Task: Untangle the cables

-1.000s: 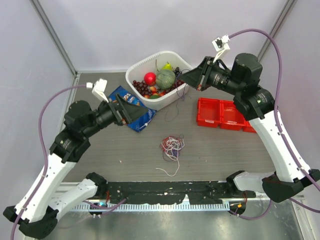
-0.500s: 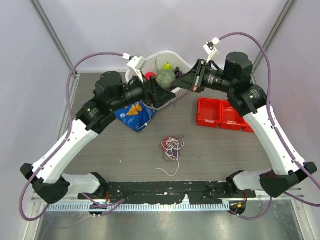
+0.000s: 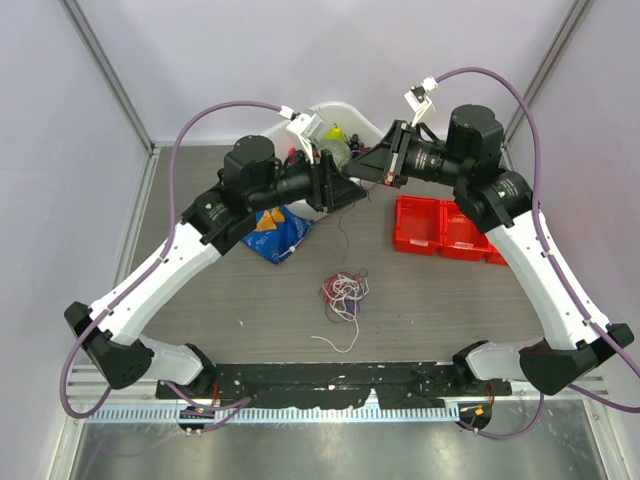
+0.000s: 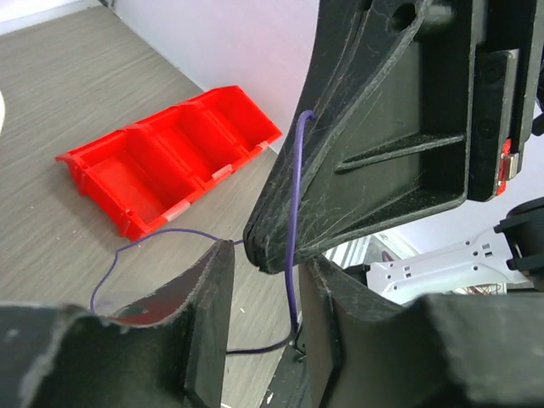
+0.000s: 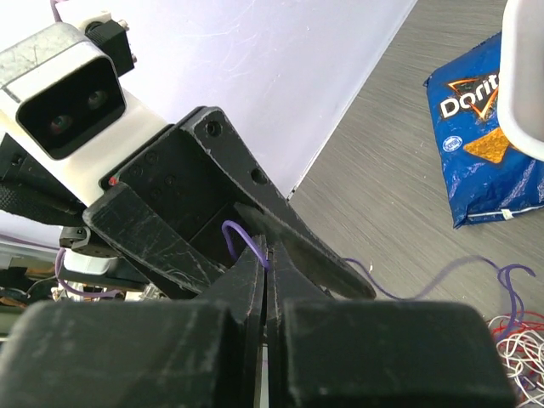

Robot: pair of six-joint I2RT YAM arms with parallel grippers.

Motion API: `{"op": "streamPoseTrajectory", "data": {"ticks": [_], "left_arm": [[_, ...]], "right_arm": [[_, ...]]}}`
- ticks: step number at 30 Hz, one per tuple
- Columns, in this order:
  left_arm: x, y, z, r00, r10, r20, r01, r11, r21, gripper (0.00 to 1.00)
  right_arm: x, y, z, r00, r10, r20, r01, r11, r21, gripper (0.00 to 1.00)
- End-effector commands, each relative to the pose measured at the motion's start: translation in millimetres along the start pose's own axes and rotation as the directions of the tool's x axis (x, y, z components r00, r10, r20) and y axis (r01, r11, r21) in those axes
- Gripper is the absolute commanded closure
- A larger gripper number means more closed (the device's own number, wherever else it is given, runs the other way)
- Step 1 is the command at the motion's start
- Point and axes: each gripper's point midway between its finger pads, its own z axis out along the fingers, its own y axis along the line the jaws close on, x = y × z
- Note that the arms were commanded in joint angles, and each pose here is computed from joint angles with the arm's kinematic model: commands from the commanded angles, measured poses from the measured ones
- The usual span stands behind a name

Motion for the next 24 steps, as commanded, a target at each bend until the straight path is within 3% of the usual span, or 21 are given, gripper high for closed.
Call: {"op": "streamPoseTrajectory", "data": {"ticks": [1,6,8,10,12,16,24], "left_arm": [[-23,-28,2,0.998,-0.002,0.058,-0.004,0.994,0.111,0.64],[-23,-27,0,0.998,-0.014,0.063,0.007,0.995,0.101,0.76],[-24,-29,-3,0.997,-0.011,0.071,0.003,0.994,0.111,0.63],[-22,-28,-6,0.997,-0.027,0.071,0.020,0.995,0.100,0.40],[-18,-25,-7,0.996,-0.040,0.076,0.033,0.995,0.089,0.29],[-25,-25,-7,0.990,-0.061,0.124,0.050,0.995,0.088,0.27],[-18,-40,-17,0.995,-0.053,0.085,0.039,0.986,0.161,0.27]], "right_arm": [[1,7,0,1.000,-0.011,-0.006,0.011,1.000,-0.025,0.99],[2,4,-1,1.000,-0.011,-0.004,0.011,1.000,-0.013,0.99],[4,1,-1,1.000,-0.009,-0.008,0.009,1.000,0.002,0.99],[5,1,-1,1.000,-0.010,-0.009,0.010,1.000,0.005,0.99],[5,1,-2,1.000,-0.009,-0.010,0.009,1.000,0.006,0.99],[5,2,-2,1.000,-0.009,-0.007,0.009,1.000,0.003,0.99],[7,-4,-4,1.000,-0.002,0.003,0.002,1.000,0.025,0.99]]}}
